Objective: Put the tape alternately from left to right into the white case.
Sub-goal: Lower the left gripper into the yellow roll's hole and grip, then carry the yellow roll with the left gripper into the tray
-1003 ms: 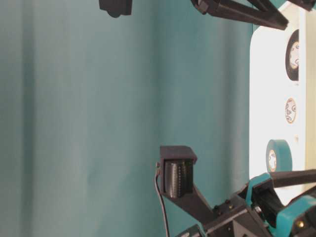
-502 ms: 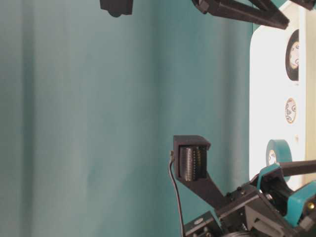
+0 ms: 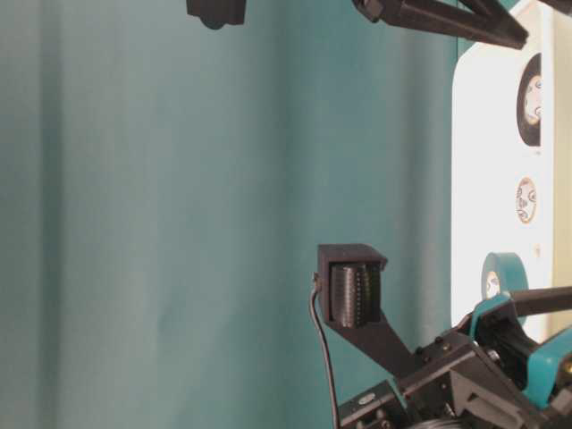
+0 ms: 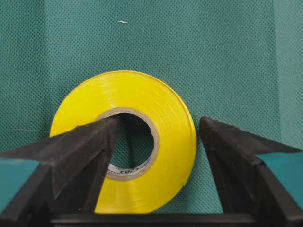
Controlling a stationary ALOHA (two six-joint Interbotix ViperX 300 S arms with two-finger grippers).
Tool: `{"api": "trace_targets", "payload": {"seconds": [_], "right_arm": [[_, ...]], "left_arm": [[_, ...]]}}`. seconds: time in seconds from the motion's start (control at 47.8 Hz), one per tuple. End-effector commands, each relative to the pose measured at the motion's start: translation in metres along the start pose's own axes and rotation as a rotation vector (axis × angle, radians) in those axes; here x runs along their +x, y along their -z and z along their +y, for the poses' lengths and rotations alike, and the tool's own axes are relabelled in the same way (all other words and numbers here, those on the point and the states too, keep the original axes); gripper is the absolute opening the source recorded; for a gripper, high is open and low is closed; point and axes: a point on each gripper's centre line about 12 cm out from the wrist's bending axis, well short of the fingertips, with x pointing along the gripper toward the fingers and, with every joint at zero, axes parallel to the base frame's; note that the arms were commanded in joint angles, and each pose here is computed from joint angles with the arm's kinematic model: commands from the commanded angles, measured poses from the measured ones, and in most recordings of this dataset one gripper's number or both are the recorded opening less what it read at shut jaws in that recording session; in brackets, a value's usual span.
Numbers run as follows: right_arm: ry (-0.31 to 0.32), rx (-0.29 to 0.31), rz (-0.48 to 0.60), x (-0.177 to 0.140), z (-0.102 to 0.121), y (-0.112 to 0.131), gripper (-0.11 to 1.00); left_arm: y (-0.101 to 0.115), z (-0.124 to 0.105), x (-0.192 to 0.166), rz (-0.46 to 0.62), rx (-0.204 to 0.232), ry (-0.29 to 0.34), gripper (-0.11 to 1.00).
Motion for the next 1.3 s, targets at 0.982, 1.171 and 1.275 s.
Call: {"api": "trace_targets", "payload": {"seconds": [0.982, 1.171, 1.275], "right_arm": [[-0.006, 0.002, -0.016, 0.001, 0.001, -0.004, 0.69], [-0.007, 0.001, -0.017, 0.001, 0.002, -0.005, 0.69], [-0.007, 0.001, -0.017, 0.001, 0.002, -0.005, 0.69]], "left_arm": [[-0.022, -0.016, -0.041, -0.042, 0.030, 0.024, -0.02], [-0.031, -0.021, -0.056, -0.084, 0.044, 0.031, -0.02], [-0.034, -0.021, -0.059, -0.094, 0.047, 0.031, -0.02]]}}
